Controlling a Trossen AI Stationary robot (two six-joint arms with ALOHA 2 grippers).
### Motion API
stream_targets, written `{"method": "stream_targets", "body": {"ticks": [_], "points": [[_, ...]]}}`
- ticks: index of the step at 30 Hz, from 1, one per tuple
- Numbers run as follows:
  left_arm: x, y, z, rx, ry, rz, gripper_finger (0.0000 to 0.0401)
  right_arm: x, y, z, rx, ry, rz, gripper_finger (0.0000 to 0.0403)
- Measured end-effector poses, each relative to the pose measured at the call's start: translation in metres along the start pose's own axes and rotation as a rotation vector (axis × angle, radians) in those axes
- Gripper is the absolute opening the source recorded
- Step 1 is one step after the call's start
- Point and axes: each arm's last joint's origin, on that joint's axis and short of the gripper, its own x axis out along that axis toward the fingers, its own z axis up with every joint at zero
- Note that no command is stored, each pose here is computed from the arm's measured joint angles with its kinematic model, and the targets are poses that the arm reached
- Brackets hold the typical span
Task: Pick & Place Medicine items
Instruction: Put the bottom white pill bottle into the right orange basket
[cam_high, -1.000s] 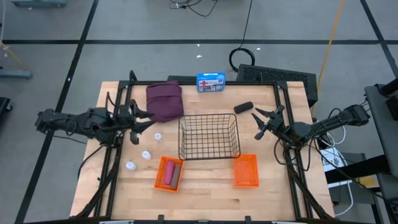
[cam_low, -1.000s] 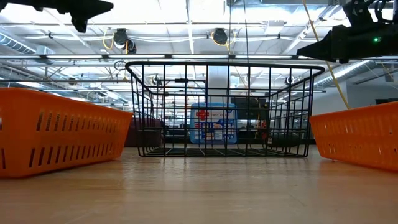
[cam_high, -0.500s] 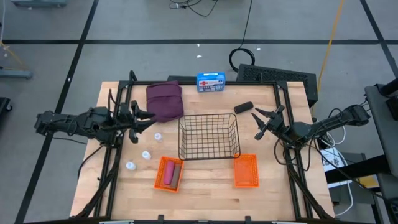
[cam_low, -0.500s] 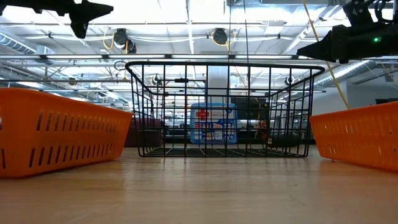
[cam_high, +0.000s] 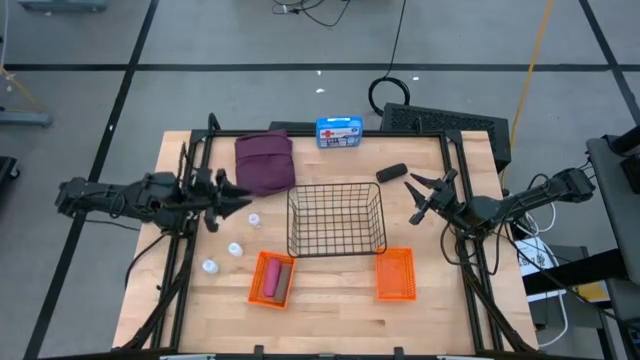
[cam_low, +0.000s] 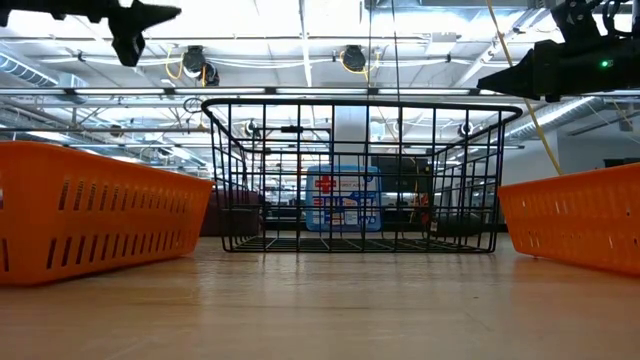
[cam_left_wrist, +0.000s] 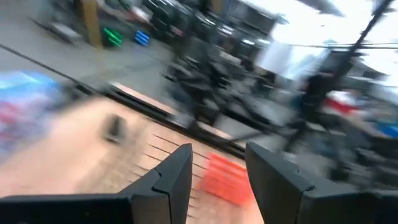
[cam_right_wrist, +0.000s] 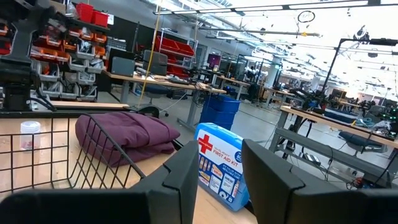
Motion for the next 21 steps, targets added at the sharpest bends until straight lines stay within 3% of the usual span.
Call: {"method": "stream_targets", "body": {"ticks": [5,8,11,16,19,21], "points": [[-0.004,-0.006,-0.013,-0.314,0.279,-0.129,0.0154,0.000,0.000,0.000,0.000,0.000,0.000,0.0110],[-0.010,-0.005,-0.029,-0.600,0.533,-0.088,0.0154,0.000,0.000,0.000,0.001,0.000,0.000,0.0110],[-0.018,-0.006,-0.043,-0.866,0.741,0.031,0.0154,0.000,0.000,0.000,0.000,0.000,0.001,0.0110],[-0.024,-0.018,-0.040,-1.227,0.869,0.123,0.0147,0.000,0.000,0.000,0.000,0.000,0.000,0.0110],[-0.023,-0.033,-0.027,-1.330,0.890,0.150,0.0136,0.000,0.000,0.000,0.000,0.000,0.000,0.0110],[-0.020,-0.043,-0.020,-1.376,0.928,0.231,0.0127,0.000,0.000,0.000,0.001,0.000,0.000,0.0110]]}}
